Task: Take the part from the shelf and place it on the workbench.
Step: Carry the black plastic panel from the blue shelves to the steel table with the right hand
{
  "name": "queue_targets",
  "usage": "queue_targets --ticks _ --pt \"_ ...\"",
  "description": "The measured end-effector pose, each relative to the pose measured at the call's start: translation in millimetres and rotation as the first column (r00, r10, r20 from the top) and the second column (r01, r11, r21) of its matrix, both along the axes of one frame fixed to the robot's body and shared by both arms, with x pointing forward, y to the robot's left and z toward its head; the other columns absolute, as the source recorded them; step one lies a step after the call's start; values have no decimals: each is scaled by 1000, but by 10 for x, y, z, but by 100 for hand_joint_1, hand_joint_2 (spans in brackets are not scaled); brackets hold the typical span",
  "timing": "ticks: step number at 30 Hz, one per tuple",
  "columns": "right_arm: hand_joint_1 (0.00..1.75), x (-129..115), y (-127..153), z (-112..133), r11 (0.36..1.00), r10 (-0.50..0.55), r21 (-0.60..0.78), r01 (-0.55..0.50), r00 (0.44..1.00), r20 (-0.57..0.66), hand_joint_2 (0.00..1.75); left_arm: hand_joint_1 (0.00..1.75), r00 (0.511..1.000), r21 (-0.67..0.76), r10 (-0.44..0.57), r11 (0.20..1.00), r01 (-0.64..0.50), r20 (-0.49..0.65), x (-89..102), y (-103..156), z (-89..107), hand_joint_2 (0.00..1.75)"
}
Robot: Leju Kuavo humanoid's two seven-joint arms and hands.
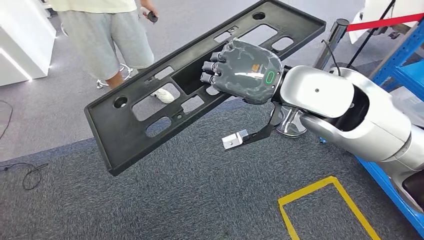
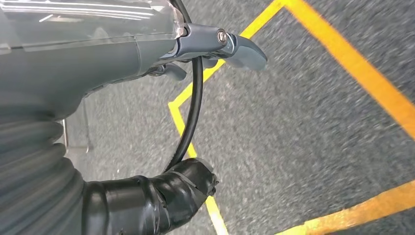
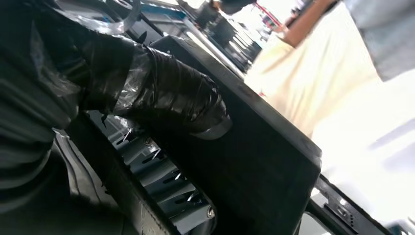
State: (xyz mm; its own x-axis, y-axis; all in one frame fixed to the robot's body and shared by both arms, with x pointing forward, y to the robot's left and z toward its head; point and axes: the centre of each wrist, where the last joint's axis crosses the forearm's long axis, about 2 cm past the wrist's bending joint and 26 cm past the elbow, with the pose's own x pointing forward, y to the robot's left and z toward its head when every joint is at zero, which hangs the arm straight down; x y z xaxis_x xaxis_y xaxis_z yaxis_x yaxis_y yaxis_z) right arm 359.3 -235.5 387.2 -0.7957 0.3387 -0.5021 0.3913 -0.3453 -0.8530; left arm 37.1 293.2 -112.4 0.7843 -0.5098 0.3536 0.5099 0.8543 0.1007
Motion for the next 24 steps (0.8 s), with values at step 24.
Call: queue_targets --ticks 24 --pt "175 -27 -130 -95 999 -4 -54 2 1000 -26 175 0 1000 -21 -3 1000 3 13 -25 -25 -3 175"
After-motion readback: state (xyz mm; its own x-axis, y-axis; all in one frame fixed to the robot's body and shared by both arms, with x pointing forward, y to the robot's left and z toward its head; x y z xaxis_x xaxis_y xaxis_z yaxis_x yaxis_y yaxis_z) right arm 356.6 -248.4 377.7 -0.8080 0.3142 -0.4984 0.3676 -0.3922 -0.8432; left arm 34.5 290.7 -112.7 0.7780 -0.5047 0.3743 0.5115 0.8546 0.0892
